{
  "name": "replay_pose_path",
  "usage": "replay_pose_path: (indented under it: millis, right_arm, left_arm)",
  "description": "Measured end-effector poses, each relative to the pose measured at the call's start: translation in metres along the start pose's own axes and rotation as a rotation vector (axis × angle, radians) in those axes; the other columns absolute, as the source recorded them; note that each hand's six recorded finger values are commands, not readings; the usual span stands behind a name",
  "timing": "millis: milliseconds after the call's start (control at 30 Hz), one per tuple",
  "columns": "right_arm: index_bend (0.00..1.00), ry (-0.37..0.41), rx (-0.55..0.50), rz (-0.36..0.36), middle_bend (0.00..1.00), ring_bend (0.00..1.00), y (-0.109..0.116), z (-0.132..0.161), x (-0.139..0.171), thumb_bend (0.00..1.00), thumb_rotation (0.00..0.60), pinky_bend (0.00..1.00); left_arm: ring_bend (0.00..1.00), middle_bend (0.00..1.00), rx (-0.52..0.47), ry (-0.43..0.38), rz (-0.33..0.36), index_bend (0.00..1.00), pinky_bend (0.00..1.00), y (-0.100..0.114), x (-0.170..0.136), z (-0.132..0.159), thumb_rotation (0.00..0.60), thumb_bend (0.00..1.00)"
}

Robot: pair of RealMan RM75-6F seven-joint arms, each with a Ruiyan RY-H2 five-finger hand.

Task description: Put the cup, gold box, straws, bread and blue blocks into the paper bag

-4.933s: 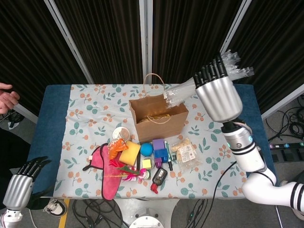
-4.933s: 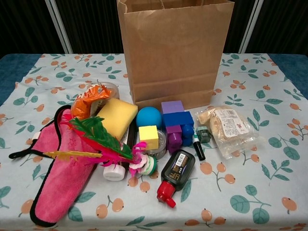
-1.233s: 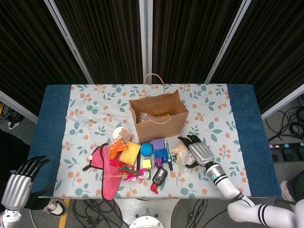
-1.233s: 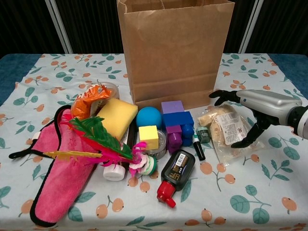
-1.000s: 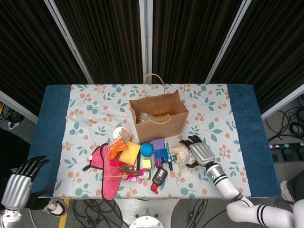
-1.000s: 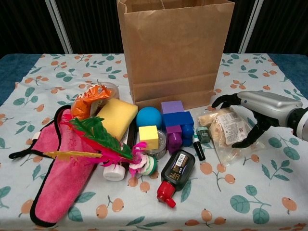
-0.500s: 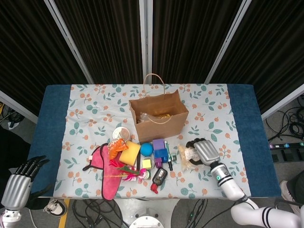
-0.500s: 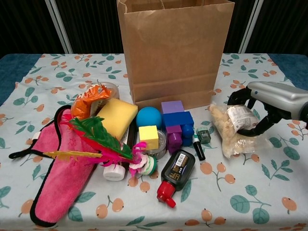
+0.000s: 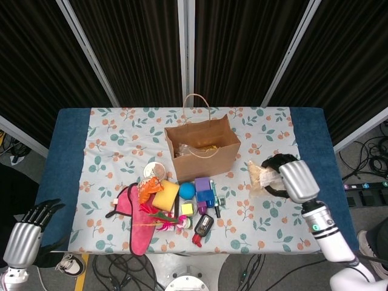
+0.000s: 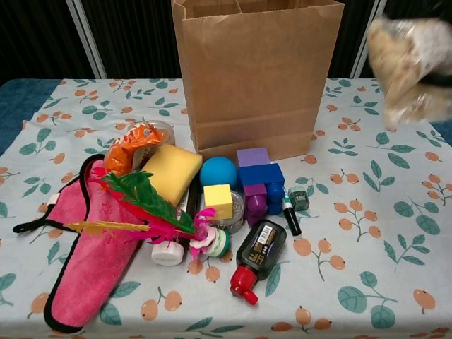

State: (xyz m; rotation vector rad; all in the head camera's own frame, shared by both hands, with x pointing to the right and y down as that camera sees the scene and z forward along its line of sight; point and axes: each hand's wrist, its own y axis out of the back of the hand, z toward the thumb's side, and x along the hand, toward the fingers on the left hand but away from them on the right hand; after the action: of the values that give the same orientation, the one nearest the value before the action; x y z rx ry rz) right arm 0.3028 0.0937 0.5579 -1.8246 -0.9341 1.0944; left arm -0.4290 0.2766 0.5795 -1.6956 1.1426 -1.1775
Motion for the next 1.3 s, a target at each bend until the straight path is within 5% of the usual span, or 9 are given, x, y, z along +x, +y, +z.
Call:
replay_pose_path:
  millis: [300, 533, 900, 1067, 1300]
  right_arm:
    - [0.5, 0.042, 0.018, -0.268, 0.49, 0.32, 0.116, 0.029, -0.007, 0.23, 0.6, 0.36]
    - [0.5, 0.083, 0.146, -0.383, 0.49, 0.32, 0.138, 0.058, -0.031, 0.23, 0.6, 0.36]
    - [0.51, 0.232, 0.455, -0.554, 0.48, 0.32, 0.095, 0.155, -0.104, 0.24, 0.6, 0.35]
    - [0.51, 0.271, 0.543, -0.544, 0.48, 0.32, 0.064, 0.186, -0.127, 0.24, 0.6, 0.35]
    - [0.51, 0.218, 0.579, -0.472, 0.48, 0.32, 0.027, 0.183, -0.142, 0.24, 0.6, 0.34]
  left_arm:
    - [0.21, 0.31, 0.003, -0.004, -0.007, 0.29, 0.26, -0.001, -0.001, 0.002, 0.6, 0.17]
    - [0.21, 0.31, 0.008, -0.005, -0.008, 0.29, 0.26, -0.002, -0.001, 0.002, 0.6, 0.17]
    - [0.21, 0.31, 0.007, -0.014, -0.003, 0.29, 0.26, -0.001, -0.001, 0.003, 0.6, 0.17]
    - [0.21, 0.31, -0.003, -0.012, 0.0, 0.29, 0.26, 0.0, 0.0, 0.002, 0.6, 0.17]
    - [0.21, 0.31, -0.015, -0.008, 0.008, 0.29, 0.26, 0.002, 0.0, 0.001, 0.6, 0.17]
